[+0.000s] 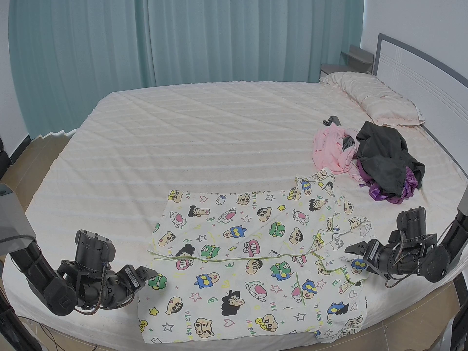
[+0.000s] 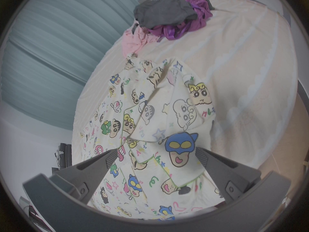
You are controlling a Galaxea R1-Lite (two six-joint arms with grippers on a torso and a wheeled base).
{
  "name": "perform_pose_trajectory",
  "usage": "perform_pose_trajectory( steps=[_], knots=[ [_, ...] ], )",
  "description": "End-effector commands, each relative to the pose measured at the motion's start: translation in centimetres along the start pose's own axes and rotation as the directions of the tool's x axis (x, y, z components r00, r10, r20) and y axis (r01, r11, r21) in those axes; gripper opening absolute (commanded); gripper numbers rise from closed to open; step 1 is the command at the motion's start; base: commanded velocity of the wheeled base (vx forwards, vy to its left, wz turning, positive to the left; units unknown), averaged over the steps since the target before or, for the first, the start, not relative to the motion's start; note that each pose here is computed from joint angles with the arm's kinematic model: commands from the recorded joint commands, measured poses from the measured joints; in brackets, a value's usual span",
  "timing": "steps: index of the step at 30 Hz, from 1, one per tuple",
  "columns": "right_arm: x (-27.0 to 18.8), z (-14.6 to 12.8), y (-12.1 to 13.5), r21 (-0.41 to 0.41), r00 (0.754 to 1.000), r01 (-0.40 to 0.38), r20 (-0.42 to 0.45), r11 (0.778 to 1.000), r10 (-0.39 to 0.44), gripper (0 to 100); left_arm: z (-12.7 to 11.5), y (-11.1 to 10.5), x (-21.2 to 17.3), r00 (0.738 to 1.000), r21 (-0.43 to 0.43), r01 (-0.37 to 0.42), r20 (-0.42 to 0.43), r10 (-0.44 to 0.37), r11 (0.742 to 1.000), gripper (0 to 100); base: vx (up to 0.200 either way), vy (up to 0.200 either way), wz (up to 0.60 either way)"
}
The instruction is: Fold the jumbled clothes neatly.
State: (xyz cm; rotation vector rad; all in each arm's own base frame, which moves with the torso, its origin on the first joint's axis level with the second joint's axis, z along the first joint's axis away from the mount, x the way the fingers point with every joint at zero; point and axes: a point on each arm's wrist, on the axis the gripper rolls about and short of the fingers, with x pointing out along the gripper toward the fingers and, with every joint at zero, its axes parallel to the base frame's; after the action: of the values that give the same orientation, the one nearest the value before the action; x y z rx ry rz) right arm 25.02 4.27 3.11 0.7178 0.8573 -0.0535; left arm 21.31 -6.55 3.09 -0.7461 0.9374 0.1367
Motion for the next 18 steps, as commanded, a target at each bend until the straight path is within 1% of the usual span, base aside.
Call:
perform_pose_trajectory(
  steps=[1, 2, 4, 8, 10, 13, 18],
  knots=[
    [-3.3, -0.9, -0.2, -0.074, 0.999, -0.029, 0.028, 0.997, 0.031, 100, 0.0, -0.1, 0.0, 1.0, 0.001, 0.004, -0.001, -0.004, 1.0, 100, 0.0, 0.0, 0.0],
    [-3.3, -0.9, -0.2, -0.074, 0.999, -0.029, 0.028, 0.997, 0.031, 100, 0.0, -0.1, 0.0, 1.0, 0.001, 0.004, -0.001, -0.004, 1.0, 100, 0.0, 0.0, 0.0],
    [-3.6, -2.2, -1.4, -0.128, 1.0, 0.007, -0.012, 0.992, -0.008, 100, -0.2, -0.2, -0.1, 1.0, 0.008, 0.008, -0.005, -0.008, 1.0, 100, 0.0, 0.0, 0.0],
    [-3.9, -3.1, -2.2, -0.147, 0.998, 0.038, -0.046, 0.988, -0.046, 100, -0.5, -0.1, -0.2, 1.0, 0.013, 0.006, -0.013, -0.006, 1.0, 100, 0.0, 0.0, 0.0],
    [-4.0, -3.2, -2.3, -0.157, 0.998, 0.04, -0.048, 0.987, -0.048, 100, -0.5, -0.1, -0.2, 1.0, -0.008, 0.006, -0.013, -0.006, 1.0, 100, 0.0, 0.0, 0.0],
    [-3.9, -3.3, -2.3, -0.173, 0.998, 0.04, -0.05, 0.984, -0.049, 100, -0.6, -0.1, -0.2, 1.0, -0.012, 0.004, -0.016, -0.005, 1.0, 100, -0.2, 0.0, 0.0],
    [-3.8, -3.1, -2.1, -0.196, 0.998, 0.031, -0.045, 0.98, -0.041, 100, -1.7, 0.1, -0.3, 0.999, 0.022, -0.007, -0.053, 0.008, 1.0, 100, -0.2, 0.0, 0.0]
  ],
)
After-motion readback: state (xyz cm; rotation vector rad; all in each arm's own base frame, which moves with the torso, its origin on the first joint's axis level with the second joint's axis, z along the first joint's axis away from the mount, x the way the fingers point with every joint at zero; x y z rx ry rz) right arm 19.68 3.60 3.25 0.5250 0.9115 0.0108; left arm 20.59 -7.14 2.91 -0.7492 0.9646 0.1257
